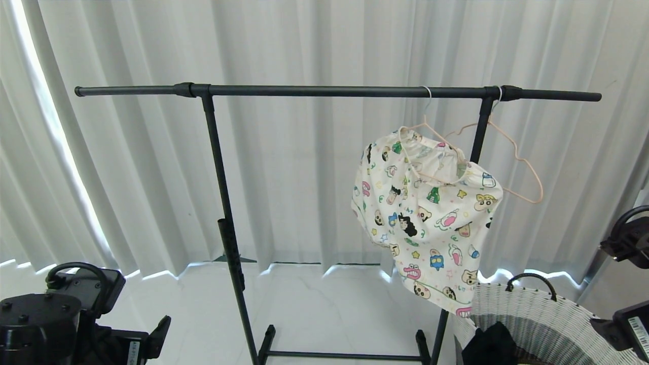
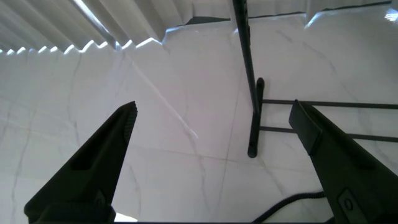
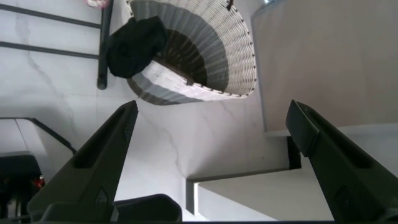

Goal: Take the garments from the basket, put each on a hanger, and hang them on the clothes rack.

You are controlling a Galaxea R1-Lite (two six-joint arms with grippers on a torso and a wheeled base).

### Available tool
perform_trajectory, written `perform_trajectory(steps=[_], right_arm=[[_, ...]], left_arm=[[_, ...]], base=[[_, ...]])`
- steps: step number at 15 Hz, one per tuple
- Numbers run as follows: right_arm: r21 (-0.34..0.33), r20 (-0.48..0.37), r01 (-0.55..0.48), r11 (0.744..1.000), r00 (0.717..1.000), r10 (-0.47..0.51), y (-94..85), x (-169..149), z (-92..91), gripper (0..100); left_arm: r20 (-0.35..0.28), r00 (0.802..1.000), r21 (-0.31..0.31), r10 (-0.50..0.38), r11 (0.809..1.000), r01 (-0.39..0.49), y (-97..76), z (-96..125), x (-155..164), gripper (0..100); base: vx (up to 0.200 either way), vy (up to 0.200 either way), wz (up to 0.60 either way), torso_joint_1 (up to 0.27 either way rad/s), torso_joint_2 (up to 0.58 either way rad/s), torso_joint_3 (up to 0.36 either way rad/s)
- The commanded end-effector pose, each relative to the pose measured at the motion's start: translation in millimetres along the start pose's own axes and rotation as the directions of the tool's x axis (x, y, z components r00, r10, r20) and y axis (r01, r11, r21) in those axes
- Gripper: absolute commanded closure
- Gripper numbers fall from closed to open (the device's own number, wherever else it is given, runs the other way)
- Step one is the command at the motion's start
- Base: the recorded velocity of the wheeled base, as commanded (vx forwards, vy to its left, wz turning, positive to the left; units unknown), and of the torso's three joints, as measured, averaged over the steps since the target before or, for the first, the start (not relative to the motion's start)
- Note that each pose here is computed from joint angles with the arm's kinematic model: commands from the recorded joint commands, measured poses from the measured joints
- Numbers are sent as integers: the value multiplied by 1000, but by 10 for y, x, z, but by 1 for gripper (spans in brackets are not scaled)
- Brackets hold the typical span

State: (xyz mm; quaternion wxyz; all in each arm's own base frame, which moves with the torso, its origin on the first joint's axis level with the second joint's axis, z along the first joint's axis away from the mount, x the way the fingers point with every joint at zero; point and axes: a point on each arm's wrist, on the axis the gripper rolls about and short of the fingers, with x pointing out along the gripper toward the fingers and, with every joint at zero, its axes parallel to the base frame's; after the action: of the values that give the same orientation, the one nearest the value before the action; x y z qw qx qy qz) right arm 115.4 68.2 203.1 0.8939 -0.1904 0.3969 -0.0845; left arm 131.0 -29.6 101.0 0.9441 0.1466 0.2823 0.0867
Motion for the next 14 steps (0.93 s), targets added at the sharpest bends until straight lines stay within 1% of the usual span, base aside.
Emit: perform_trajectory(steps=[1,2,3,5,12,14], right_arm=[[-17,1,4,1000,1000,-4,27,9,-15,0],[-42,18,55,998,998,-55,41,14,-46,0],[-49,20,77,996,997,-77,40,23,-60,0],[-60,16,82,995,997,-81,45,34,-86,0],[-57,18,82,995,997,-81,43,31,-86,0],[-56,19,81,995,997,-80,43,31,-85,0]], left_arm=[[-1,1000,2,1,1000,-1,0,1,2,0],[-3,1000,3,1,1000,-1,-1,-2,4,0],[-3,1000,4,0,1000,0,-5,6,9,0],[-2,1000,3,0,1000,0,-5,8,9,0],[-2,1000,3,0,1000,0,-4,7,6,0],[0,1000,2,0,1000,0,-4,8,6,0]], base=[[0,0,0,0,0,0],[0,0,0,0,0,0],[0,0,0,0,0,0],[0,0,0,0,0,0],[0,0,0,0,0,0],[0,0,0,-88,225,132]])
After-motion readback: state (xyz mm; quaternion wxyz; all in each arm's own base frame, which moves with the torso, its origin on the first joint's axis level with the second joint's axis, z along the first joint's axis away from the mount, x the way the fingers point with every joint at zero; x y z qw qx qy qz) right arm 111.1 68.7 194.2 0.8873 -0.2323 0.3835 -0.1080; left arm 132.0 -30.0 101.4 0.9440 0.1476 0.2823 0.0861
